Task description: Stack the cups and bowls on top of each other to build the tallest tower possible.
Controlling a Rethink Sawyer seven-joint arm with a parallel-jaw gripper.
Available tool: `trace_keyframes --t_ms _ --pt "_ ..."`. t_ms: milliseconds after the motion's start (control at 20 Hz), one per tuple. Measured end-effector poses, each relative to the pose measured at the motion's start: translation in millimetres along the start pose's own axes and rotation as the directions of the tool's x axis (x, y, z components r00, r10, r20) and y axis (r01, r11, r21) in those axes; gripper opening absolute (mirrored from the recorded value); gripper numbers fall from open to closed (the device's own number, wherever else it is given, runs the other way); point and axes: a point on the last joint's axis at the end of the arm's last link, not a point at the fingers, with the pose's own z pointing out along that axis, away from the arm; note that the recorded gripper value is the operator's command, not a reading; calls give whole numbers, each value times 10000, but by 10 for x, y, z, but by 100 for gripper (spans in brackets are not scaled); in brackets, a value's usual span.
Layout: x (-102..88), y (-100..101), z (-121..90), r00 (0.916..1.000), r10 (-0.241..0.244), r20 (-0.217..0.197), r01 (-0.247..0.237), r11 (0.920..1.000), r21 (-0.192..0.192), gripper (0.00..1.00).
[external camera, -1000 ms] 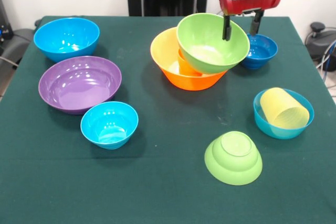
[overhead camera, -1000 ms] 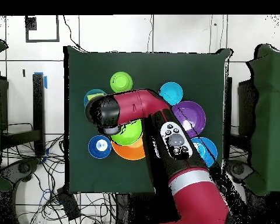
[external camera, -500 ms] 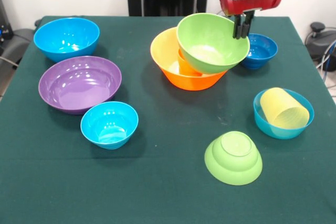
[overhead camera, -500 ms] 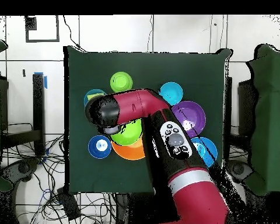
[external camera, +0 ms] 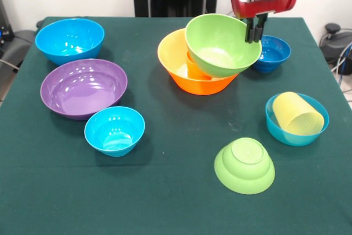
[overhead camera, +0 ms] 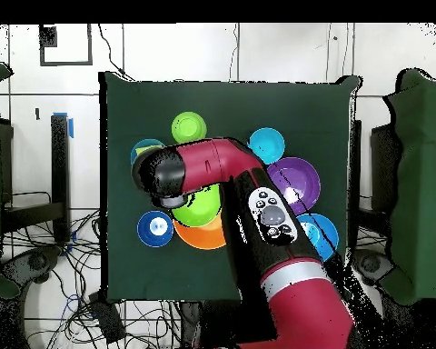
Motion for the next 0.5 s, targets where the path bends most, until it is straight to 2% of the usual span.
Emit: trace_keyframes --t_ms 300,350,500 --pt "5 5 79 9999 12 -117 -13 10000 -77 0" --pt "12 9 108 9999 11 -167 -13 9999 -106 100" --pt "14 9 114 9998 13 -177 -15 9999 -111 100"
